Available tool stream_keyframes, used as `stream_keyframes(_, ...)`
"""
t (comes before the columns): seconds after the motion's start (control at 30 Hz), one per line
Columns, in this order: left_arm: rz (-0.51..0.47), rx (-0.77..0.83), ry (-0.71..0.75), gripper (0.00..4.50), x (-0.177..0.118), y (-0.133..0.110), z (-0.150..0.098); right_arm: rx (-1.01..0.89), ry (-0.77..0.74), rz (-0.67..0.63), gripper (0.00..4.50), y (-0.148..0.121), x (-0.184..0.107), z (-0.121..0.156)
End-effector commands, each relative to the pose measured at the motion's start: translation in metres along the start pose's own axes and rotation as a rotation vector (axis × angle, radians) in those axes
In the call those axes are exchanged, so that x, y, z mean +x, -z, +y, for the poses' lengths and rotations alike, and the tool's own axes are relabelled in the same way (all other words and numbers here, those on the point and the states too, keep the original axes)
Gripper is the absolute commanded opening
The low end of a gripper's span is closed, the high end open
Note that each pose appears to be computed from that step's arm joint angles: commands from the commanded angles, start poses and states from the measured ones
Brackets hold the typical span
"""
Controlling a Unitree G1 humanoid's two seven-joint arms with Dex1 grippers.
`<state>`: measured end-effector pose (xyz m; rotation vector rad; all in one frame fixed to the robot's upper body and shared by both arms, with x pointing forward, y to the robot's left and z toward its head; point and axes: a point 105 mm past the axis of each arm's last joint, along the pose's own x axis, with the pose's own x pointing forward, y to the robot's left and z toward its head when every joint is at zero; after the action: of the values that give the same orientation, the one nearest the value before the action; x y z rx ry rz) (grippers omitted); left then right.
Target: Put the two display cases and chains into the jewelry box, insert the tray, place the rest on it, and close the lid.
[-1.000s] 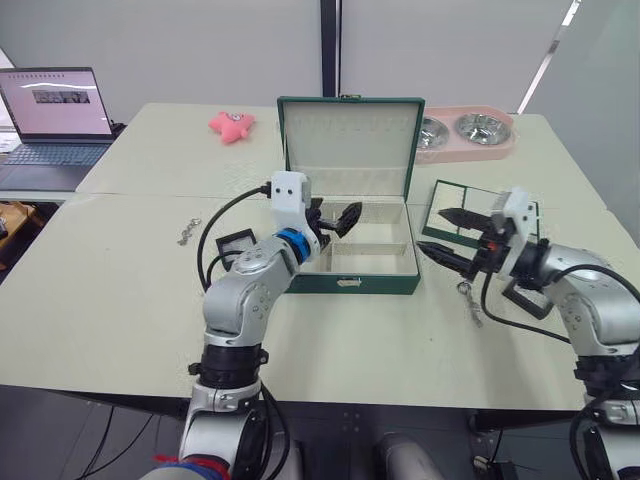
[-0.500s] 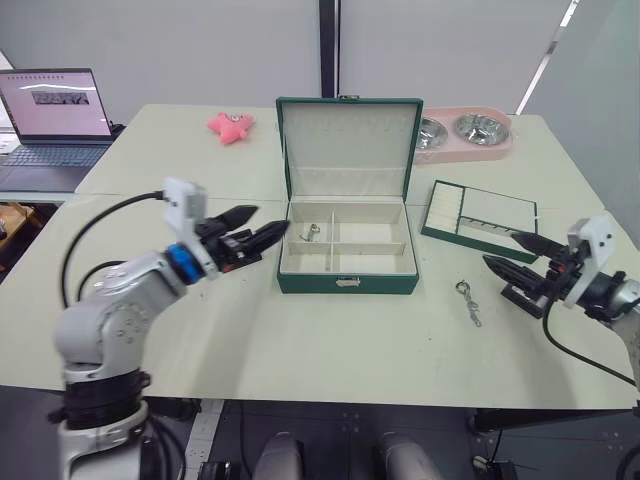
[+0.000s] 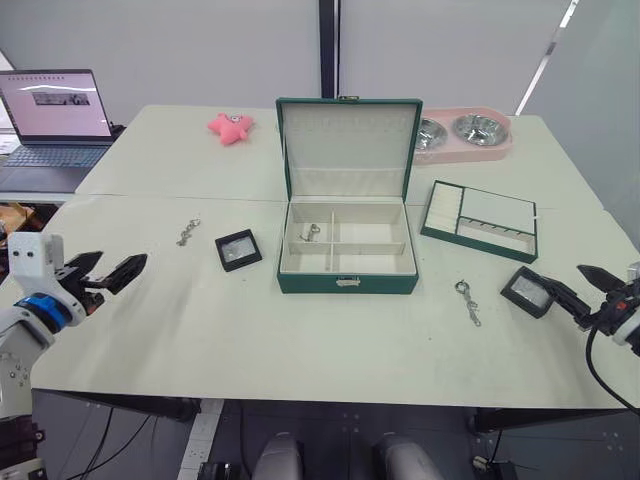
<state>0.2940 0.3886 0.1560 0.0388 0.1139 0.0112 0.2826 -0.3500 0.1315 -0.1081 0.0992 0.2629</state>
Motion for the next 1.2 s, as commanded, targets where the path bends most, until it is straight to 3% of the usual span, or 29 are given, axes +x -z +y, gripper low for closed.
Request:
stream_keyframes(0.03, -0.075, 0.027, -0.228, 4.47, -0.011, -0.005, 0.037, -0.022, 0.128, -0.049, 4.5, 0.0, -0.01, -0.022)
stream_keyframes(0.2, -0.027, 0.04, -0.305, 4.47, -0.018, 0.02, 0.045, -0.024, 0.173, -0.056, 4.5, 0.008, -0.012, -0.027)
stream_keyframes(0.53, -0.015, 0.036, -0.435, 4.47, -0.028, 0.037, 0.061, -0.023, 0.203, -0.068, 4.5, 0.014, -0.01, -0.029)
stream_keyframes(0.9, -0.033, 0.012, -0.384, 4.47, -0.015, 0.035, 0.047, -0.022, 0.198, -0.084, 4.5, 0.011, -0.012, -0.028)
stream_keyframes(1.07, -0.047, -0.006, -0.353, 4.47, -0.006, 0.031, 0.037, -0.047, 0.094, -0.083, 4.5, -0.002, -0.005, -0.01)
stream_keyframes(1.2, -0.049, -0.004, -0.331, 4.47, -0.003, 0.028, 0.029, -0.077, -0.088, -0.085, 4.5, -0.023, 0.005, 0.023)
